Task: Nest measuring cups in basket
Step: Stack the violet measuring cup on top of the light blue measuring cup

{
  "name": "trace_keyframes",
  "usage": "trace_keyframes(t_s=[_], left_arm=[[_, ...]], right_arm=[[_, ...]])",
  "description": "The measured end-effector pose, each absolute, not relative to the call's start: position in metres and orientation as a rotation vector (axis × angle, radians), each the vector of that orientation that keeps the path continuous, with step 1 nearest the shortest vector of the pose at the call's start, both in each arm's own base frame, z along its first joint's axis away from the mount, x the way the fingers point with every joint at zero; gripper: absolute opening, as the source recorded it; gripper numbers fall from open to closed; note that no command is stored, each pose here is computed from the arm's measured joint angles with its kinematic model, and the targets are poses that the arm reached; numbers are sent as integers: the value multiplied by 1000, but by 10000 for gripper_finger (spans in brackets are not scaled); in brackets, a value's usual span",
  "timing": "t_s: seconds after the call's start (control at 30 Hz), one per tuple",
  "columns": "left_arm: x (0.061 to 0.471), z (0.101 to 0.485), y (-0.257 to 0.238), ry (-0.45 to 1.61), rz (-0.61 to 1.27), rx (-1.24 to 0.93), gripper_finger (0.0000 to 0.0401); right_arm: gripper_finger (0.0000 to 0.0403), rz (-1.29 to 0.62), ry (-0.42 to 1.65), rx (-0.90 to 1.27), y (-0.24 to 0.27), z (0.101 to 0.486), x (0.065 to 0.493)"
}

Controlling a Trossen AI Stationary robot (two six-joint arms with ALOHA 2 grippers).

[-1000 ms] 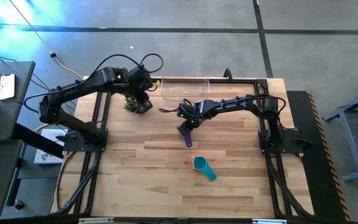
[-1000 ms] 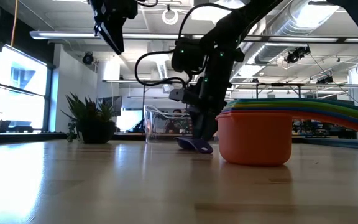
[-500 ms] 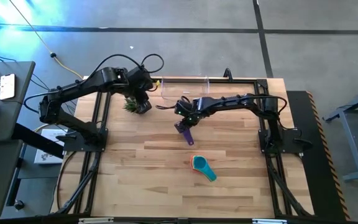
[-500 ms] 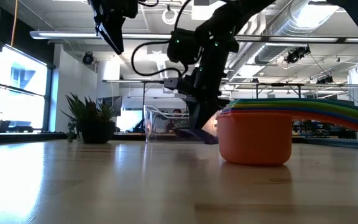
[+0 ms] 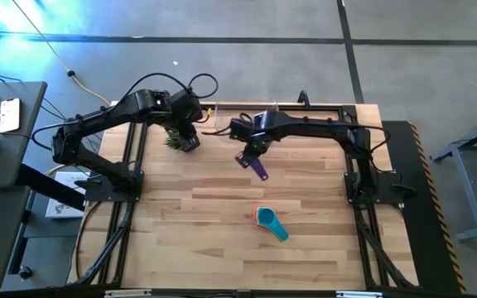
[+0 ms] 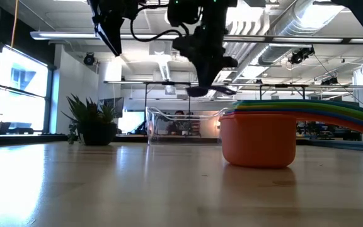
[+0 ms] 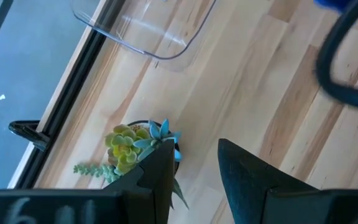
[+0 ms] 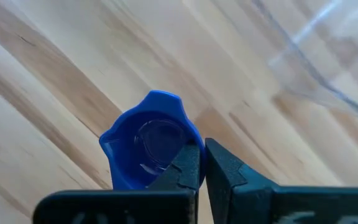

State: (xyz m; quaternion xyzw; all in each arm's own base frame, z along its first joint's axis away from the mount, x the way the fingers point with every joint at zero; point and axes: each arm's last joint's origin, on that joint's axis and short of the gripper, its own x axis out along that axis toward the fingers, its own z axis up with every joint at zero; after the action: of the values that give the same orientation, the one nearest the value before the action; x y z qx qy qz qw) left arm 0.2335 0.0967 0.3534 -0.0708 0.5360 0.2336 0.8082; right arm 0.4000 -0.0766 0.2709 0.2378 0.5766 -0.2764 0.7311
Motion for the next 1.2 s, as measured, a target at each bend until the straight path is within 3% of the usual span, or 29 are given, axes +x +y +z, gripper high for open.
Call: trace_keyframes(t_s=[0.47, 0.83, 1.2], left_arm=[[233, 353, 96, 1126, 563, -249, 113], [233, 353, 96, 1094, 625, -358, 113], [236, 353, 88, 1055, 637, -537, 113]], right_arm=[[0, -709, 1398, 460, -55, 294, 334], [0, -519, 1269, 714, -12, 275, 280], [0, -313, 1171, 718, 37, 251, 295]])
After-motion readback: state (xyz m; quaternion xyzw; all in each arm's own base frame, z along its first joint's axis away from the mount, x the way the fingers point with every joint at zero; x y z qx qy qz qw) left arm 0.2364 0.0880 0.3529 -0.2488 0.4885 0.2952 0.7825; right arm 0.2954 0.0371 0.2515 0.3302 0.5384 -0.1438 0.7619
